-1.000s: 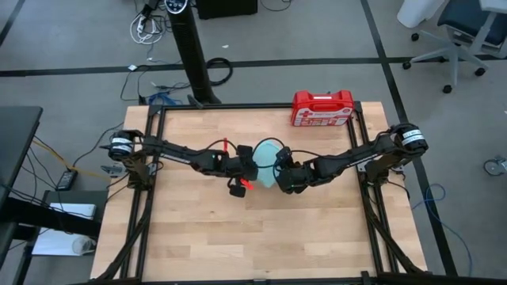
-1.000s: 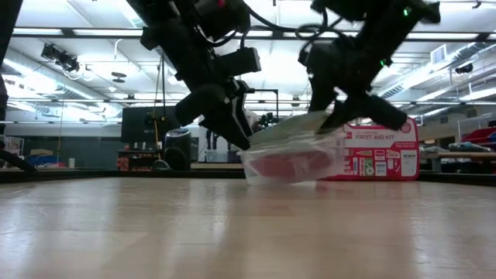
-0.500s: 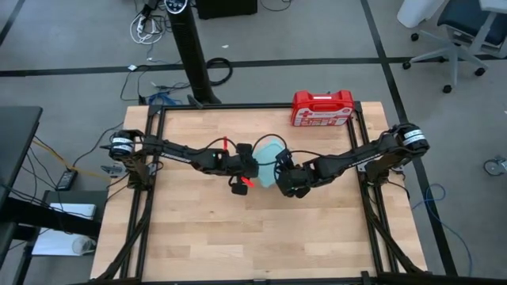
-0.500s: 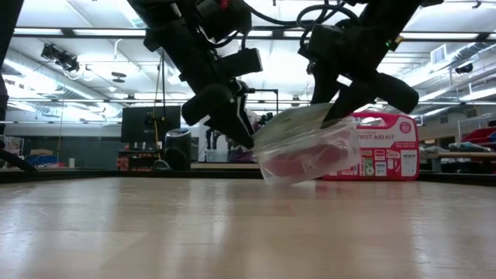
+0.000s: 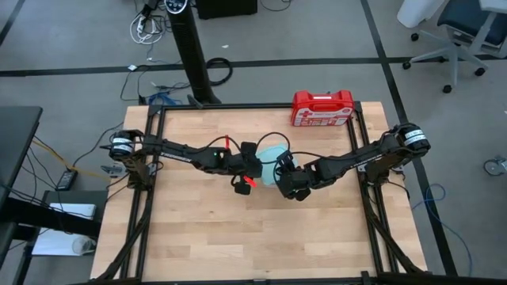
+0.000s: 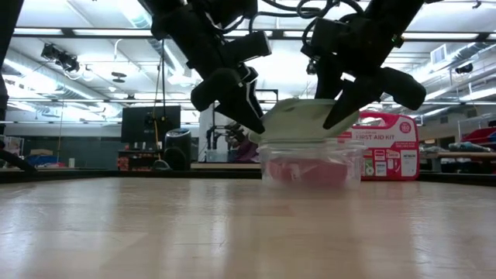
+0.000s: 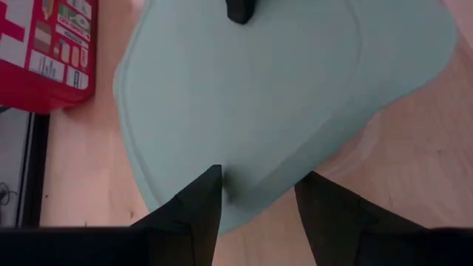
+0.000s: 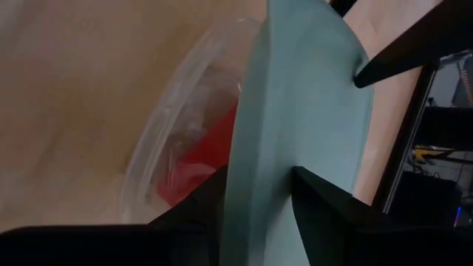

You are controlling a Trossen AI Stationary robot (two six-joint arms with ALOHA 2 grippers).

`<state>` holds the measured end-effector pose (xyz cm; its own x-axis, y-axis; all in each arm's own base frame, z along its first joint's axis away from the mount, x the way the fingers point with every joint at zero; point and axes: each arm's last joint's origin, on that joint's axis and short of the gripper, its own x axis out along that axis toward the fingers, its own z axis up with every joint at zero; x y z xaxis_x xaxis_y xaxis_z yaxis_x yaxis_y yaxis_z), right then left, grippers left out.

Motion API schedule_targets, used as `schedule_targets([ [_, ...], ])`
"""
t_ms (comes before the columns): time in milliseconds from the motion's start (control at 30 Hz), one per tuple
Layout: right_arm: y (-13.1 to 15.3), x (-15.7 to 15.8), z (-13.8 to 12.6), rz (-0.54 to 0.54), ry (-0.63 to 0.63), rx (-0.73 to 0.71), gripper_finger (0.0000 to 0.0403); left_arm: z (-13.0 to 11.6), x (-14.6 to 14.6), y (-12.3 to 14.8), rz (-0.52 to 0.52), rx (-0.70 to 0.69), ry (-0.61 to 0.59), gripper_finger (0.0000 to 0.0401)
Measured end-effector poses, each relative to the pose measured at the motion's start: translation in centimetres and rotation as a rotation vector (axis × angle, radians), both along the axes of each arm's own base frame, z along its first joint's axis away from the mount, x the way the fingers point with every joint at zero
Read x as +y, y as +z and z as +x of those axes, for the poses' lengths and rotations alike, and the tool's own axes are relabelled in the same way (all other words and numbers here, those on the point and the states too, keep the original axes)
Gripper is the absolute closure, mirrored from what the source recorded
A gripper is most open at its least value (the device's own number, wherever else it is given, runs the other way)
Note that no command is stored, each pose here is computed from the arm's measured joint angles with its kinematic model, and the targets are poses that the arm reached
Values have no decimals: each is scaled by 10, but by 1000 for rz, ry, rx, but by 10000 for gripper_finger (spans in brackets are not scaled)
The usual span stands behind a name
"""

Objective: Roll bandage
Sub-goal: Close the plastic container

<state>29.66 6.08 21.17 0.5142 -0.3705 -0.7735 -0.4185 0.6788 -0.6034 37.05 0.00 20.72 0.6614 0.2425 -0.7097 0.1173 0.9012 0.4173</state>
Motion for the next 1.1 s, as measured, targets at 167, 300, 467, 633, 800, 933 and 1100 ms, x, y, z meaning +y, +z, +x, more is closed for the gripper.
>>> schedule_targets([
  [167, 0, 3, -1, 59, -10, -9, 270, -1, 0, -1, -2, 21, 0, 228],
  [300, -1, 4, -3, 114, -41, -2, 270, -1, 0, 0, -1, 11, 2, 228],
  [467, -1, 9, -4, 167, -61, -10, 270, 0, 1, 0, -2, 6, 2, 228],
  [633, 1, 15, -6, 196, -69, -21, 270, 0, 1, 1, -1, -1, 3, 228],
  [800, 4, 21, -7, 230, -71, -15, 267, 0, 2, 1, 4, -3, 10, 229],
  [933, 5, 25, -7, 266, -67, -26, 259, 0, 2, 1, 5, -3, 12, 229],
  [1100, 4, 27, -7, 341, -75, -10, 248, 1, 2, 2, 5, -16, 14, 229],
])
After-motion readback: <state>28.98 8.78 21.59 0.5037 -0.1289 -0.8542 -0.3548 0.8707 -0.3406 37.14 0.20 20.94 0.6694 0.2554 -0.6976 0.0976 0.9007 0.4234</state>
